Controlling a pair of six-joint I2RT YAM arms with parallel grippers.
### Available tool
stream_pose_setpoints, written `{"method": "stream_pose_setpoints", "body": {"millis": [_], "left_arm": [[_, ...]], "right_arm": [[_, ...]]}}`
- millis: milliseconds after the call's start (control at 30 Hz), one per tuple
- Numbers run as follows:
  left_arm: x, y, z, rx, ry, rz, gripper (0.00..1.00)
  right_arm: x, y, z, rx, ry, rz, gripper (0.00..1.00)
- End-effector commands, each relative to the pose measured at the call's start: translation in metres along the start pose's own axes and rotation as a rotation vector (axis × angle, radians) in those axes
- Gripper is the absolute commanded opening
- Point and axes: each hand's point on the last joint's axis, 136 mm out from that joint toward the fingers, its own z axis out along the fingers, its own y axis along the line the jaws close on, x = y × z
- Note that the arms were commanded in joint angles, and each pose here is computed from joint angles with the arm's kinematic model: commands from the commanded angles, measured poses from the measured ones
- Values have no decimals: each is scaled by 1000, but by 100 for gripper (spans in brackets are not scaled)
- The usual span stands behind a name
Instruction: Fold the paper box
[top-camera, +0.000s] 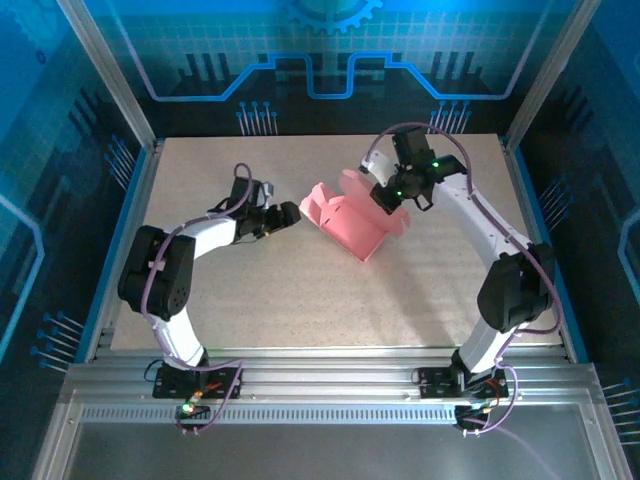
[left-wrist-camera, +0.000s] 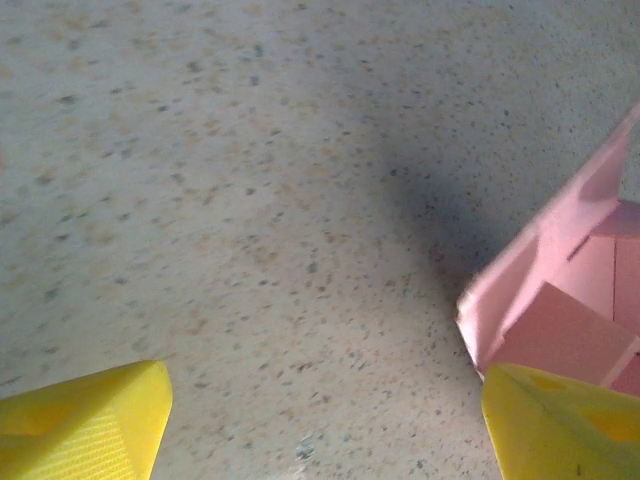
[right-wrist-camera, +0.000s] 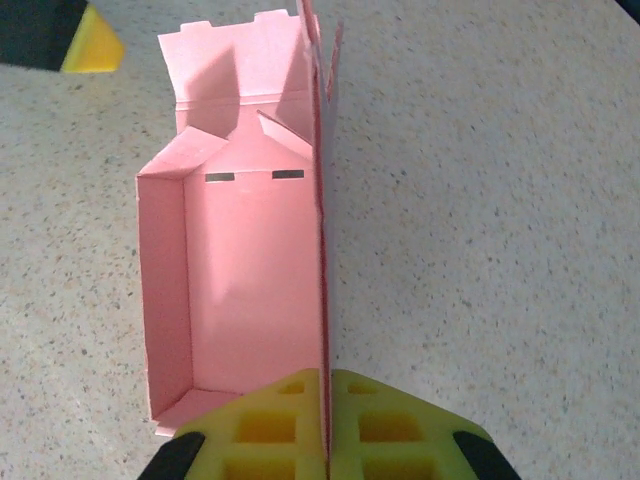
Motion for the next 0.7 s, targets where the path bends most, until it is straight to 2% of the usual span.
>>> {"method": "stream_pose_setpoints", "body": {"millis": [0,67,200,367,433,667], "left_arm": [[-25,-12,-25,92,-83,-38,82],[-30,-8,-31,99,-115,-51,82],[-33,12,-32,45,-109,-75,81],[-23,20,-13,35,6,-101,73],[-20,22,-7,42,13,-112,70],[-5,-15,-1,164,97,-31,66]], "right_arm": [[-13,12,-12,-92,-68,-120,0],[-9,14,-15,-118,-62,-119,0],[-7,25,-24,-169,-78,-141,0],[-9,30,-30,-204,-99,-146,0],[-10,32,-32,-214,-103,-147,0],[-12,36,-34,-238,-113,-144,0]]}}
